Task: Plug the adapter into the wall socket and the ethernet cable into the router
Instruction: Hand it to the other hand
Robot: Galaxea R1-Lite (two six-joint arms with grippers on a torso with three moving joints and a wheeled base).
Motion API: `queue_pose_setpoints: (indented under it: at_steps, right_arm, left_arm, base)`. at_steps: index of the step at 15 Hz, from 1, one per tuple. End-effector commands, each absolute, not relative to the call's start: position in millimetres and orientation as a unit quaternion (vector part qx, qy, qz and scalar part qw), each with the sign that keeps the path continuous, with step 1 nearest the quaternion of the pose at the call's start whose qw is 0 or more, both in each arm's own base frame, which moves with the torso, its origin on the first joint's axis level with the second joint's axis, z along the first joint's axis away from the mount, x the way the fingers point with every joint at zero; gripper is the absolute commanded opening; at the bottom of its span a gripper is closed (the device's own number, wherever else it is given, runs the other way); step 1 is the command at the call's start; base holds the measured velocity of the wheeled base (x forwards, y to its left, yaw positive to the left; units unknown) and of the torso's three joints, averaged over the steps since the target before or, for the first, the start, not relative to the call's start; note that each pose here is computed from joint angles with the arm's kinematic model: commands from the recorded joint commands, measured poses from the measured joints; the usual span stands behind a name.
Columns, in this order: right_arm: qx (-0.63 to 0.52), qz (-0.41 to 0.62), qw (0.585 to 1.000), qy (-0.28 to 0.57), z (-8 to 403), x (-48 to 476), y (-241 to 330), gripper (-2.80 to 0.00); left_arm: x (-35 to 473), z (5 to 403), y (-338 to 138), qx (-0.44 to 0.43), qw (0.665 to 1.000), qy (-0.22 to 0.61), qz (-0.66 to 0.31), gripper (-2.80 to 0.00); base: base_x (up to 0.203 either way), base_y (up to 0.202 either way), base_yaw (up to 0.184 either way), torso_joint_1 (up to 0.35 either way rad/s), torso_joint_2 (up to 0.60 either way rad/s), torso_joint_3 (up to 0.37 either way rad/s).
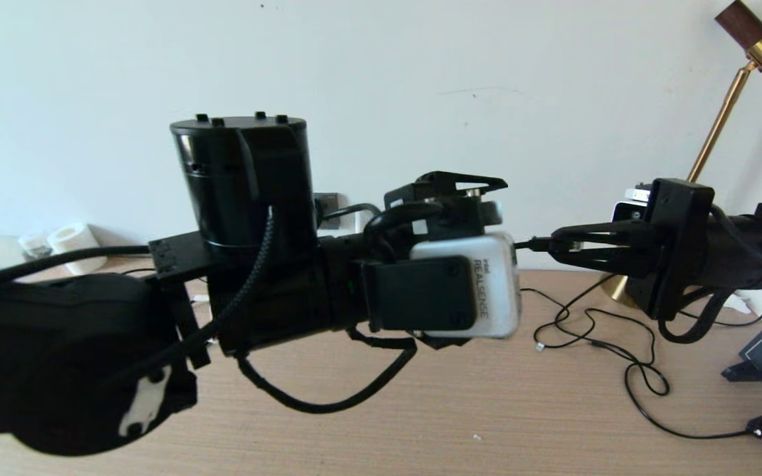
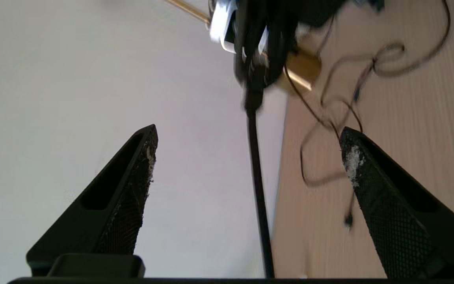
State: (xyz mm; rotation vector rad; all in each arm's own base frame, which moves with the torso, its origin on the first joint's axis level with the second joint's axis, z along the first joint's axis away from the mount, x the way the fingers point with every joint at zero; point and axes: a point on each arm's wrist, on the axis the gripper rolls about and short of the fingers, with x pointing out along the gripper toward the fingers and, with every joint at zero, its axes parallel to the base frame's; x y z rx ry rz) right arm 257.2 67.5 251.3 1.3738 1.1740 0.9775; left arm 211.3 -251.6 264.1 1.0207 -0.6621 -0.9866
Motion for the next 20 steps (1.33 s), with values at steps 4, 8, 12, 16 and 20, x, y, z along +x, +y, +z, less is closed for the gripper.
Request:
queue_pose_setpoints:
  at_steps: [4, 8, 12, 16, 20]
  right_arm:
    - [0.572, 0.408, 0.508, 0.499, 248.9, 262.3, 68.4, -2.80]
    - [0.566, 0.419, 0.497, 0.507, 253.5, 257.8, 67.7, -2.80]
    - [0.553, 0.434, 0.483, 0.522, 254.0, 254.3, 67.5, -2.80]
    - [0.550, 0.437, 0.479, 0.527, 252.7, 251.9, 67.5, -2.80]
    - [0.550, 0.435, 0.478, 0.528, 250.6, 253.0, 67.3, -2.80]
  left_arm:
    - [222.9, 238.3, -268.6, 0.437, 0.680, -0.357, -0.467, 0.00]
    - [226.0, 223.2, -272.8, 0.428, 0.678, -0.383, -0.459, 0.00]
    - [231.6, 223.3, -272.4, 0.424, 0.676, -0.396, -0.454, 0.00]
    - [238.4, 228.4, -281.1, 0.414, 0.666, -0.427, -0.450, 0.00]
    - [237.3, 229.2, -281.6, 0.422, 0.649, -0.445, -0.450, 0.00]
  base:
    - [0.000, 0.000, 0.000, 0.000, 0.00, 0.000]
    - [0.000, 0.000, 0.000, 0.000, 0.00, 0.000]
    - [0.000, 0.000, 0.000, 0.000, 0.00, 0.000]
    - [0.000, 0.000, 0.000, 0.000, 0.00, 0.000]
    - [0.000, 0.000, 0.000, 0.000, 0.00, 0.000]
